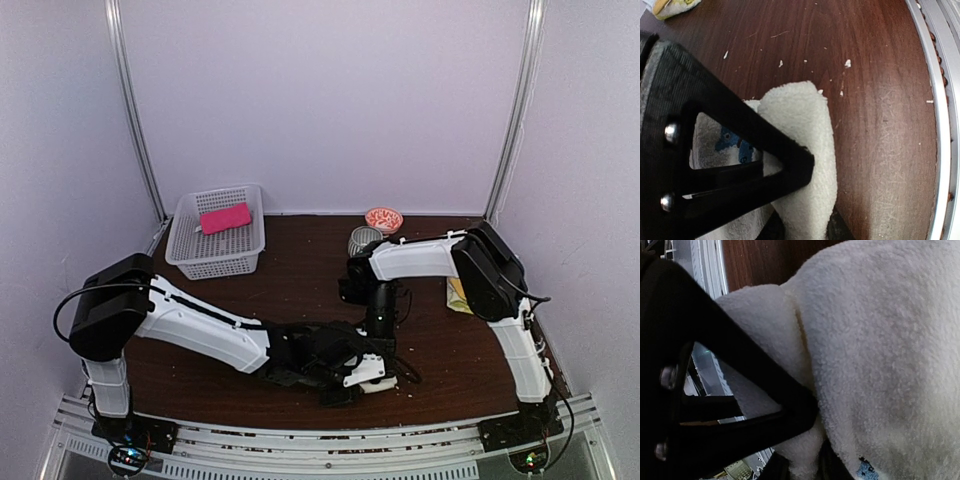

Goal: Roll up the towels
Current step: Roll the towel at the center of the board.

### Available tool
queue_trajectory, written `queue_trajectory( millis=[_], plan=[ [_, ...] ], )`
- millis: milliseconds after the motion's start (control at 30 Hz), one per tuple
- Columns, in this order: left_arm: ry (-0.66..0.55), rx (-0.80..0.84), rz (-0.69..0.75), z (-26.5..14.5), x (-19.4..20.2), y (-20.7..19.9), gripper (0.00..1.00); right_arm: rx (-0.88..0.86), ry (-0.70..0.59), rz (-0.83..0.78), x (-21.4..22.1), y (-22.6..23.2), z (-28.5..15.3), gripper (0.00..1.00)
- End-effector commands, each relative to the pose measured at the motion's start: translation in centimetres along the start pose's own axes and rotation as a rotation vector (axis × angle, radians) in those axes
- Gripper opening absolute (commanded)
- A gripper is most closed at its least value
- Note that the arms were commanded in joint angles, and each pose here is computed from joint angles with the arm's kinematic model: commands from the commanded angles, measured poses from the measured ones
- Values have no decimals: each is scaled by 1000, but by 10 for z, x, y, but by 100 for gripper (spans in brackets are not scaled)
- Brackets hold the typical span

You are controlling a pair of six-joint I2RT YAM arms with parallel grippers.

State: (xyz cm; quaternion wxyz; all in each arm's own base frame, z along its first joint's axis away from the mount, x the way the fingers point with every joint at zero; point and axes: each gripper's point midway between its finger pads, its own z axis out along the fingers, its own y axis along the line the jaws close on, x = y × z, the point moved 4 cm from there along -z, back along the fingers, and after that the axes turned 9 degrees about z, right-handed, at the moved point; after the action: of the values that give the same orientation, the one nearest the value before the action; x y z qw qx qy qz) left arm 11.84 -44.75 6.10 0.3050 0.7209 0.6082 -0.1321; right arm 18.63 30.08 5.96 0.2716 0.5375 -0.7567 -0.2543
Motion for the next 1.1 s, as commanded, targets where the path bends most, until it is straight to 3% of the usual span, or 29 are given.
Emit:
queue_trajectory(
  millis=[0,100,133,167,333,433,500,567,667,733,833,967,1067],
  plan=[
    [-31,25,-13,1,-11,-3,17,165,-104,-99,-17,-17,-13,29],
    [-29,84,-34,2,-10,-11,11,231,-196,-173,-14,6,-42,47],
    [-23,113,-42,3,-7,-14,10,266,-248,-202,-12,20,-62,66],
    [-14,144,-51,4,-5,-17,9,293,-289,-219,-10,30,-80,96],
    [41,245,-140,12,8,-22,8,557,-577,-185,8,71,-181,100],
    [16,308,-218,12,13,-19,8,881,-912,-29,32,83,-266,100],
    [-2,393,-309,16,20,-14,9,1066,-1167,160,67,78,-317,100],
    [-24,481,-417,22,28,-8,10,1110,-1301,192,92,76,-328,100],
    [-82,651,-586,26,33,-1,11,997,-1264,13,98,84,-291,100],
    [-102,724,-657,29,34,0,12,836,-1153,-247,98,110,-249,91],
    [-97,770,-705,33,34,-1,13,652,-1034,-510,108,144,-198,81],
    [-98,798,-773,38,38,2,13,530,-858,-652,119,159,-148,71],
    [-95,804,-818,41,44,5,14,527,-730,-674,115,151,-113,62]
  ],
)
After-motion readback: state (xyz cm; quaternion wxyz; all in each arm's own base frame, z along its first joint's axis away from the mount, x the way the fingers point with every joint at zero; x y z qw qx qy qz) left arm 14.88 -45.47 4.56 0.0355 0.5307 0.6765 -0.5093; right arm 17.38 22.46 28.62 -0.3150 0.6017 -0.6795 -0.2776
